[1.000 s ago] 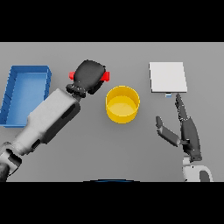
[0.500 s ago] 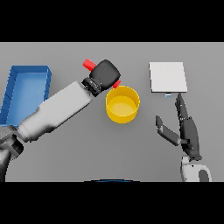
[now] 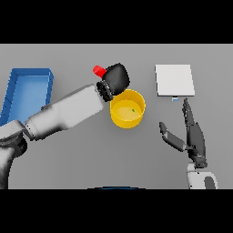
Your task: Pick up the red beaker and tilt it to pour out 1 green nut into yellow bowl. Pick up the yellow bowl and place it on the metallic measuring scale.
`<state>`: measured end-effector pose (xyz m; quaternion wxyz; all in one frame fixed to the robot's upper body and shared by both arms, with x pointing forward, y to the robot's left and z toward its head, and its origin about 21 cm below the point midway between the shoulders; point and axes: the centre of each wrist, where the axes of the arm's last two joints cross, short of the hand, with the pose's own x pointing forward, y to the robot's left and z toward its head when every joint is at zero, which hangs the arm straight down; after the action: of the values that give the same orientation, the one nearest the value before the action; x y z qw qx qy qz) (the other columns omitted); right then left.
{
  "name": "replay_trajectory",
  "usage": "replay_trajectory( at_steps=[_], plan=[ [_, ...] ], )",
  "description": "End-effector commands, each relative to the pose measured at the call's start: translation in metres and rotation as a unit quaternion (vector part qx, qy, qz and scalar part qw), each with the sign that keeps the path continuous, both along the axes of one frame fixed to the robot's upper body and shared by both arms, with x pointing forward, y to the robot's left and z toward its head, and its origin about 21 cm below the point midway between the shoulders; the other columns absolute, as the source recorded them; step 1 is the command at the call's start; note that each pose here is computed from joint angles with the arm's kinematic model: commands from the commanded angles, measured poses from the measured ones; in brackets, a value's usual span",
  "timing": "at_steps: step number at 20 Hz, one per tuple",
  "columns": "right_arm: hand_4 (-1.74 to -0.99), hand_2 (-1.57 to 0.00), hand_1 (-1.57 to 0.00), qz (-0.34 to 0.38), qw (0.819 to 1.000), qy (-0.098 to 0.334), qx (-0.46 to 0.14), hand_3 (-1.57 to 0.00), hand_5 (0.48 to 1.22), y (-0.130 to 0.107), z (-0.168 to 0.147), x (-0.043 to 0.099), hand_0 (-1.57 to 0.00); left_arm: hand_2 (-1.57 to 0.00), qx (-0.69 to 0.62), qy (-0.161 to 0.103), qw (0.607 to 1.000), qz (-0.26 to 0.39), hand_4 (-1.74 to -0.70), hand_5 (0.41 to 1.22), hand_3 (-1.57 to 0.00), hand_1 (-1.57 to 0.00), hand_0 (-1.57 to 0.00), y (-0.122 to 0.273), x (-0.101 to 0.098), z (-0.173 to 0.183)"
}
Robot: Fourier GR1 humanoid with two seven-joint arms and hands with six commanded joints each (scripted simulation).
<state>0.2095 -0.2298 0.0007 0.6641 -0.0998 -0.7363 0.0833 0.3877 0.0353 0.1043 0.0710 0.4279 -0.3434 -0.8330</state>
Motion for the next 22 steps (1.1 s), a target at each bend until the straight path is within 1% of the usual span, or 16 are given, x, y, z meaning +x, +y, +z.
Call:
replay_trajectory(
  at_steps=[1,2,3,4,5,6,8,10,11,12,15,16,17,18,20,22],
  plan=[
    [-1.27,0.0,0.0,0.0,1.0,0.0,-0.001,0.0,0.588,0.003,0.0,0.0,0.0,-1.57,0.015,-0.002,1.0,-0.004,-1.74,1.221,-1.56,-1.57,-1.57,0.001,0.002,0.004],
    [-1.26,0.0,0.0,0.002,1.0,0.0,0.0,0.0,0.586,0.005,-0.001,-0.001,0.0,-1.57,0.032,-0.004,0.999,-0.005,-1.74,1.221,-1.56,-1.57,-1.57,-0.002,0.003,0.007],
    [-1.25,0.0,0.0,-0.004,1.0,-0.001,-0.013,0.0,0.583,-0.001,0.001,-0.001,0.0,-1.57,0.054,-0.013,0.998,-0.007,-1.74,1.221,-1.57,-1.57,-1.57,-0.004,0.003,0.005],
    [-1.236,0.0,0.0,-0.006,1.0,0.0,-0.014,0.0,0.582,0.001,0.001,-0.001,0.0,-1.57,0.073,-0.021,0.997,-0.014,-1.74,1.221,-1.57,-1.57,-1.57,-0.005,0.005,0.009],
    [-1.225,0.0,0.0,-0.007,1.0,-0.003,-0.01,0.0,0.583,0.0,0.004,0.003,0.0,-1.57,0.083,-0.028,0.996,-0.021,-1.73,1.221,-1.57,-1.57,-1.57,-0.009,0.005,0.007],
    [-1.216,0.0,0.0,-0.003,1.0,-0.001,-0.01,0.0,0.585,0.001,0.002,0.001,0.0,-1.57,0.099,-0.025,0.994,-0.031,-1.74,1.221,-1.57,-1.57,-1.57,-0.011,0.004,0.007],
    [-1.204,0.0,0.0,-0.002,1.0,0.0,-0.014,0.0,0.591,0.0,-0.002,0.002,0.0,-1.57,0.12,-0.036,0.991,-0.049,-1.73,1.221,-1.57,-1.57,-1.57,-0.014,0.007,0.01],
    [-1.21,0.0,0.0,0.002,1.0,-0.018,-0.015,0.0,0.592,0.004,-0.001,-0.003,0.0,-1.57,0.137,-0.046,0.987,-0.065,-1.73,1.221,-1.57,-1.57,-1.57,-0.017,0.008,0.013],
    [-1.209,0.0,0.0,0.0,1.0,-0.016,-0.013,0.0,0.593,0.002,-0.001,-0.006,0.0,-1.57,0.145,-0.049,0.986,-0.068,-1.73,1.221,-1.57,-1.57,-1.57,-0.018,0.007,0.01],
    [-1.21,0.0,0.0,-0.003,1.0,-0.01,-0.02,0.0,0.594,0.004,0.0,-0.004,0.0,-1.57,0.15,-0.053,0.984,-0.077,-1.73,1.221,-1.57,-1.57,-1.57,-0.02,0.007,0.013],
    [-1.206,0.0,0.0,0.0,1.0,-0.01,-0.019,0.0,0.592,0.005,-0.002,-0.004,0.0,-1.57,0.147,-0.061,0.985,-0.072,-1.73,1.221,-1.57,-1.57,-1.57,-0.023,0.014,0.042],
    [-1.209,0.0,0.0,-0.005,1.0,-0.01,-0.022,0.0,0.592,0.006,-0.001,0.0,0.0,-1.57,0.136,-0.077,0.985,-0.068,-1.73,1.221,-1.57,-1.57,-1.57,-0.021,0.02,0.056],
    [-1.203,0.0,0.0,-0.006,1.0,-0.016,-0.024,0.0,0.592,0.006,0.001,0.003,0.0,-1.57,0.122,-0.086,0.987,-0.063,-1.73,1.221,-1.49,-1.57,-1.57,-0.016,0.026,0.073],
    [-1.201,0.0,0.0,-0.004,0.999,-0.026,-0.022,0.0,0.592,0.005,0.006,0.003,0.0,-1.4,0.113,-0.103,0.987,-0.05,-1.68,1.221,-1.51,-1.57,-1.57,-0.016,0.031,0.093],
    [-1.186,0.0,0.0,0.002,1.0,-0.015,-0.017,0.0,0.596,0.005,0.002,0.003,0.0,-1.46,0.079,-0.117,0.99,-0.031,-1.7,1.221,-1.04,-1.57,-1.57,-0.005,0.043,0.13],
    [-1.181,0.0,0.0,0.005,1.0,-0.015,-0.008,0.0,0.593,0.003,0.004,0.005,0.0,-1.5,0.038,-0.132,0.991,-0.003,-1.7,1.221,-1.23,-1.57,-1.57,0.003,0.05,0.155]
  ],
)
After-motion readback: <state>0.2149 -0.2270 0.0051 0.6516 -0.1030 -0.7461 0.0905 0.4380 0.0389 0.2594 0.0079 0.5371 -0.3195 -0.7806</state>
